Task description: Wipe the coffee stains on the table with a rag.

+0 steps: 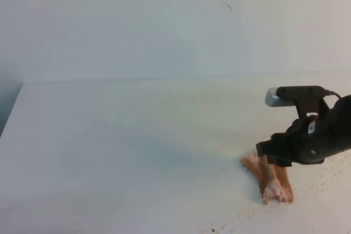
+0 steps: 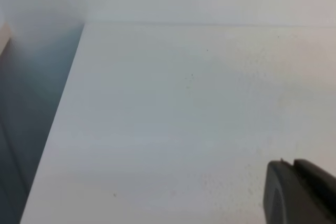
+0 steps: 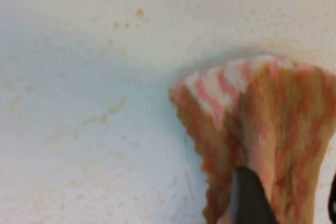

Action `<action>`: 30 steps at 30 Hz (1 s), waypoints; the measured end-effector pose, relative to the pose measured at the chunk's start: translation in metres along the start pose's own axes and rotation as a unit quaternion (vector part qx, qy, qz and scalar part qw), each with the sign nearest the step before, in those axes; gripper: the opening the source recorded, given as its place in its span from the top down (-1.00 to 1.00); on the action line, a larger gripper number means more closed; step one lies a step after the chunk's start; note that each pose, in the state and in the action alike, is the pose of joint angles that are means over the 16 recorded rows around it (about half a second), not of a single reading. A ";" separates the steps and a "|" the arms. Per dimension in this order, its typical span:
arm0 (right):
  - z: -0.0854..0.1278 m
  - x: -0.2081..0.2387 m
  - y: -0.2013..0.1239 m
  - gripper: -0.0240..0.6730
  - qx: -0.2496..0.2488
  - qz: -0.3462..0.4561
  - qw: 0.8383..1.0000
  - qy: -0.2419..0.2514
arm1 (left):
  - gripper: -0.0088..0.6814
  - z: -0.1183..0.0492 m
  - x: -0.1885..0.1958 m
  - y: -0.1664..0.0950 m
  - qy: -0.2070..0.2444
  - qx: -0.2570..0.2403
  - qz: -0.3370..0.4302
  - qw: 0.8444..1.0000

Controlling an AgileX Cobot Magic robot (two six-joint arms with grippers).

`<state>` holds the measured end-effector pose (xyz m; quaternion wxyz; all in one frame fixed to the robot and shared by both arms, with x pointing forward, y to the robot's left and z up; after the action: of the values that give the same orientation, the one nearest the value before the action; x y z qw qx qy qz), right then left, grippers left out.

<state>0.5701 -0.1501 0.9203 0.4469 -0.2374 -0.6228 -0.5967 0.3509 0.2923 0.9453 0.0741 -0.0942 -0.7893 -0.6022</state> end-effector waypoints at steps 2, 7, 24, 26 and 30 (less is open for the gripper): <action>0.003 0.016 0.007 0.11 0.009 -0.020 1.000 0.006 | 0.98 0.000 0.000 0.000 0.000 0.000 0.000 1.000; 0.007 0.075 0.026 0.11 0.045 -0.095 0.994 0.014 | 0.98 0.000 0.000 0.000 0.000 0.000 0.000 1.000; -0.024 0.257 -0.036 0.91 0.161 -0.272 0.946 -0.077 | 0.98 0.000 0.000 0.000 0.000 0.000 0.000 1.000; -0.028 0.261 -0.053 0.92 0.164 -0.282 0.941 -0.084 | 0.98 0.000 0.000 -0.001 0.000 0.000 0.001 1.000; -0.036 0.264 -0.087 0.93 0.164 -0.306 0.934 -0.090 | 0.98 0.000 0.000 -0.001 0.000 0.000 0.001 1.000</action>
<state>0.3794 -0.2621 1.0917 0.2176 -0.0120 -0.7919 -0.5704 0.3509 0.2923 0.9444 0.0746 -0.0945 -0.7892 -0.6022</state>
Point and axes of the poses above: a point on each arm's last joint axis where the gripper is mounted, x pointing back along that axis away from the gripper, z along the wrist's bending axis when the last joint is at zero, y = z × x, the point moved 6 cm from there along -x, pointing out along that axis toward the gripper, and after that the axes turned 6 degrees about x, right-handed, at the moved point
